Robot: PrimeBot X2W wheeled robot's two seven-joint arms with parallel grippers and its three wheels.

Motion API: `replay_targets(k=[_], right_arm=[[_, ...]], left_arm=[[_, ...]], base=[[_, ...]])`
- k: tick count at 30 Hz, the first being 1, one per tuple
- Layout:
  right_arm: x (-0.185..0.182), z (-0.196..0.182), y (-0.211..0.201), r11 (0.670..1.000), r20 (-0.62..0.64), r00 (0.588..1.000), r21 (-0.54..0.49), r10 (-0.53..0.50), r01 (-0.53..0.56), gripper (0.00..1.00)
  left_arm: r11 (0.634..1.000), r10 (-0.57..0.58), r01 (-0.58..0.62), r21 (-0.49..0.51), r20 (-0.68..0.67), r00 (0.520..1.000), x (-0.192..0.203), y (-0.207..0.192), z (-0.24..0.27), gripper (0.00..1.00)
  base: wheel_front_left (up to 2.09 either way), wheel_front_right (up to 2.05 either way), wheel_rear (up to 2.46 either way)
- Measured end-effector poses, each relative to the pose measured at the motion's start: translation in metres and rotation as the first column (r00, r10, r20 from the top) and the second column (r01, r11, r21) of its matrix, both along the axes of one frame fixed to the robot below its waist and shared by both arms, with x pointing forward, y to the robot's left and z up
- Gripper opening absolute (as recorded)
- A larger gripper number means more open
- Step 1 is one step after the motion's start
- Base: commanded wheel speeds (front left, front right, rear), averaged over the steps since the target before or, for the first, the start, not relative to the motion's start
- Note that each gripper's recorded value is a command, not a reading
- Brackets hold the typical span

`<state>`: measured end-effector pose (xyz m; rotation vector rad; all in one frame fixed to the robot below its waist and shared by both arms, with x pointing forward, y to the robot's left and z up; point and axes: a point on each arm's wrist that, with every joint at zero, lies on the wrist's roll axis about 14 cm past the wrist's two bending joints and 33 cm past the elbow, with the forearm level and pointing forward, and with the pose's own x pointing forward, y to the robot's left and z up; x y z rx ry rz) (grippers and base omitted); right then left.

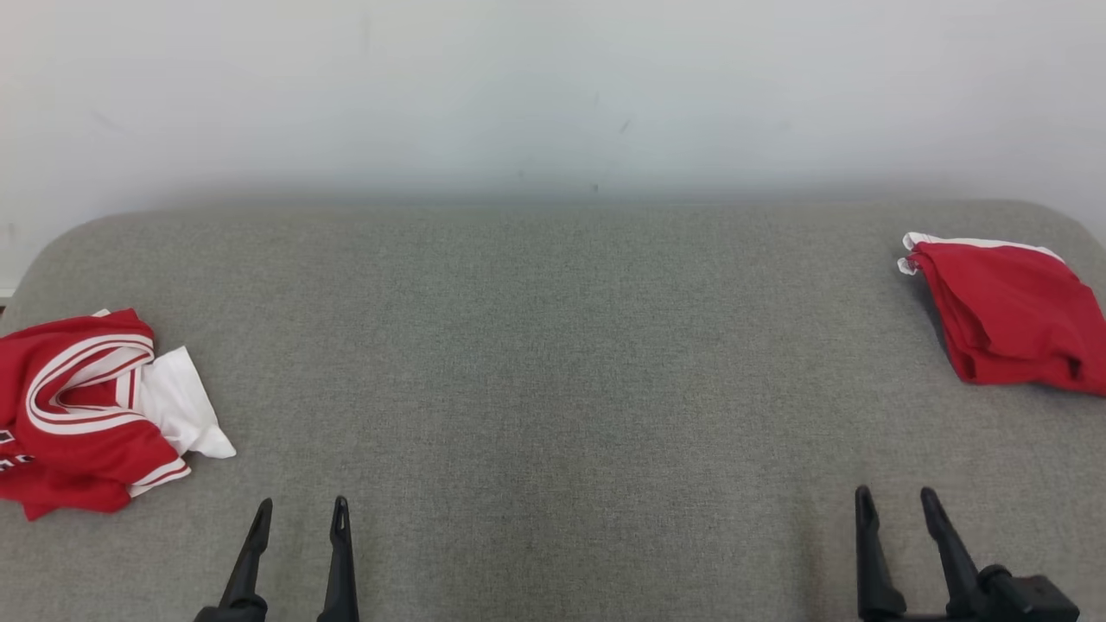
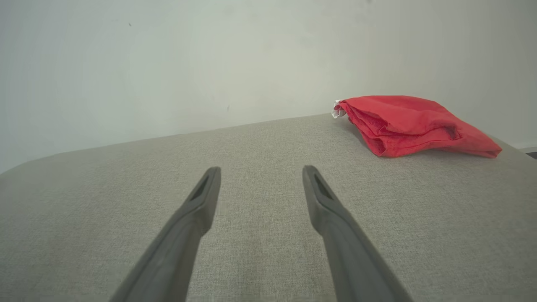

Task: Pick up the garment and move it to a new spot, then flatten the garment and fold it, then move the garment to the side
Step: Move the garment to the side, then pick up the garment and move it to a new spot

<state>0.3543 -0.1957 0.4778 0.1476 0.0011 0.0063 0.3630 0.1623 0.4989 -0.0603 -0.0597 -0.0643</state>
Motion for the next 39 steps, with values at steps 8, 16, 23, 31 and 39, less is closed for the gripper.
replay_targets(k=[8,16,23,31,39], right_arm=[[-0.01,-0.005,0.008,1.0,-0.017,1.0,0.009,0.018,-0.018,1.0],[-0.013,-0.005,0.011,1.0,-0.016,1.0,0.018,0.026,-0.026,1.0],[-0.013,-0.007,0.014,0.999,-0.022,0.999,0.018,0.035,-0.035,1.0],[-0.006,-0.011,0.032,0.995,-0.035,0.995,0.032,0.091,-0.09,1.0],[0.009,-0.015,0.062,0.983,-0.044,0.982,0.038,0.183,-0.182,1.0]], left_arm=[[1.0,-0.009,0.009,0.006,-0.023,1.0,-0.007,-0.003,-0.007,1.0],[1.0,-0.012,0.012,0.007,-0.021,1.0,-0.008,-0.003,-0.007,1.0],[1.0,0.0,0.0,0.007,-0.022,1.0,-0.01,0.001,-0.007,1.0],[0.998,0.058,-0.057,0.011,-0.024,0.998,-0.019,0.018,-0.008,1.0],[0.984,0.177,-0.177,0.017,-0.034,0.984,-0.037,0.055,-0.01,1.0]], base=[[0.0,0.0,0.0],[0.0,0.0,0.0],[0.0,0.0,0.0],[0.0,0.0,0.0],[0.0,0.0,0.0]])
